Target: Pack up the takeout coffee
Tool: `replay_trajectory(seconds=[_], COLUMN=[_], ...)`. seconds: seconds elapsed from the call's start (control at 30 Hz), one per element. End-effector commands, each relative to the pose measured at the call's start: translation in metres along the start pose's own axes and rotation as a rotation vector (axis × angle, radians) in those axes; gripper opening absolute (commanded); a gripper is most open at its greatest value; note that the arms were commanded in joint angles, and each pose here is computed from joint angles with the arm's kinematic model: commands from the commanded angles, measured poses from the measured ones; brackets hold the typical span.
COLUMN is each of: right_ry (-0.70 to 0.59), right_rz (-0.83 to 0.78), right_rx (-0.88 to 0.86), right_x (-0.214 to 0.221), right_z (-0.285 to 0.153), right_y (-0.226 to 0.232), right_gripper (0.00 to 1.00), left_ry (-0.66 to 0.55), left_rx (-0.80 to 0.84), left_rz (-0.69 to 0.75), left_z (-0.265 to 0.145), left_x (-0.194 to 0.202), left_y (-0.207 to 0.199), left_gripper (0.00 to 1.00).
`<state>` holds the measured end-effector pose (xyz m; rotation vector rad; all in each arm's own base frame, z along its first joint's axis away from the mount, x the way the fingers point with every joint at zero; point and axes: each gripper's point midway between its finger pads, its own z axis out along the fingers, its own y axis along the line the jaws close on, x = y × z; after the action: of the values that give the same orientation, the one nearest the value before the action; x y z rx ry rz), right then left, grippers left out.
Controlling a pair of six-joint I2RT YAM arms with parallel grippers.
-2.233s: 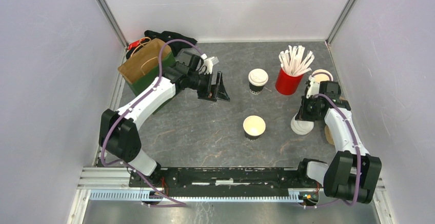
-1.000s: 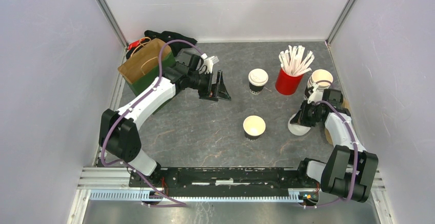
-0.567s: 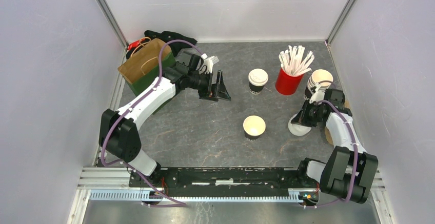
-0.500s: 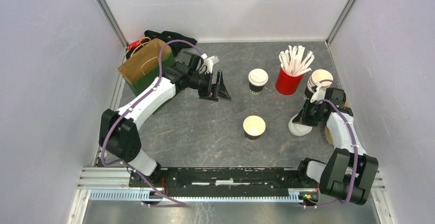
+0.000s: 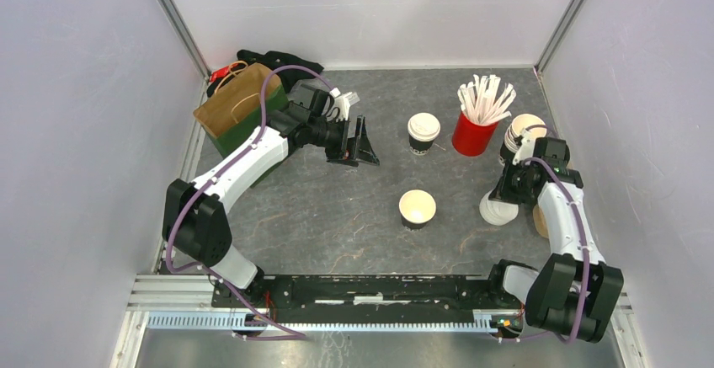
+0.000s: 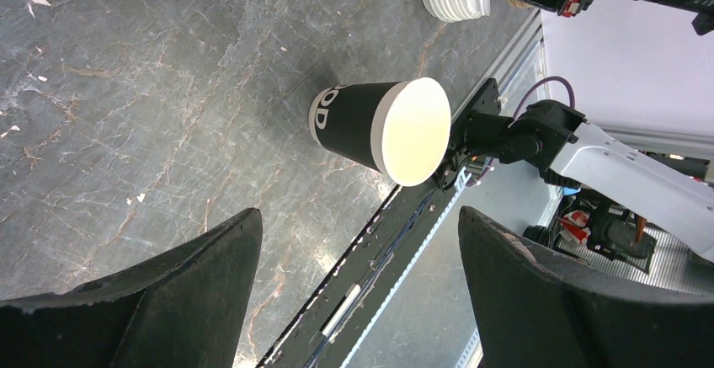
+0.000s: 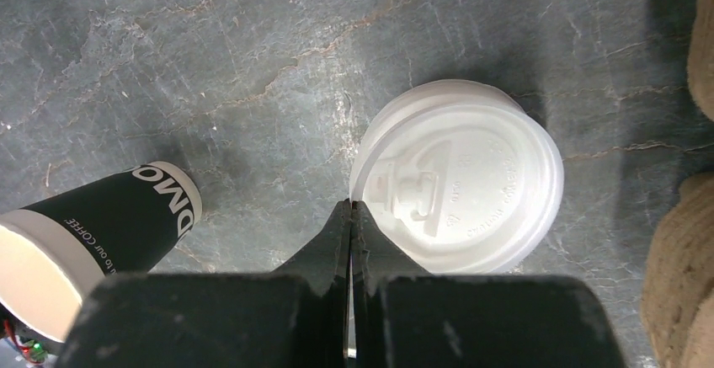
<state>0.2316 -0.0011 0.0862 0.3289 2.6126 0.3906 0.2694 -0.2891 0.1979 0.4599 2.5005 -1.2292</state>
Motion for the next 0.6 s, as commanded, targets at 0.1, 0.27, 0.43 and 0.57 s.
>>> replay_trajectory(seconds=[0.1, 0.27, 0.43, 0.57], right_ry=[-0.069, -0.136, -0.162, -0.063], right_rz=[-0.040, -0.047, -0.111, -0.162], right_rx=[0.069, 0.091, 0.098, 0.048], right_x=[-0.024, -0.045, -0.056, -0.032], right_z=[-0.025, -0.053, -0.065, -0.035], right_y=[0.001, 0.010, 0.017, 0.023], right_gripper=[0.00, 0.00, 0.00, 0.22], left_ry=[-0.020, -0.029, -0.051, -0.060], left_rx=[0.042, 0.034, 0.042, 0.042], left_rz=[0.011, 0.002, -0.002, 0.015], left_z=[-0.004, -0.006, -0.005, -0.007], left_x=[-0.003, -0.005, -0.008, -0.003], left_y=[-0.013, -0.014, -0.027, -0.042], left_gripper=[0.92, 0.92, 0.92, 0.92])
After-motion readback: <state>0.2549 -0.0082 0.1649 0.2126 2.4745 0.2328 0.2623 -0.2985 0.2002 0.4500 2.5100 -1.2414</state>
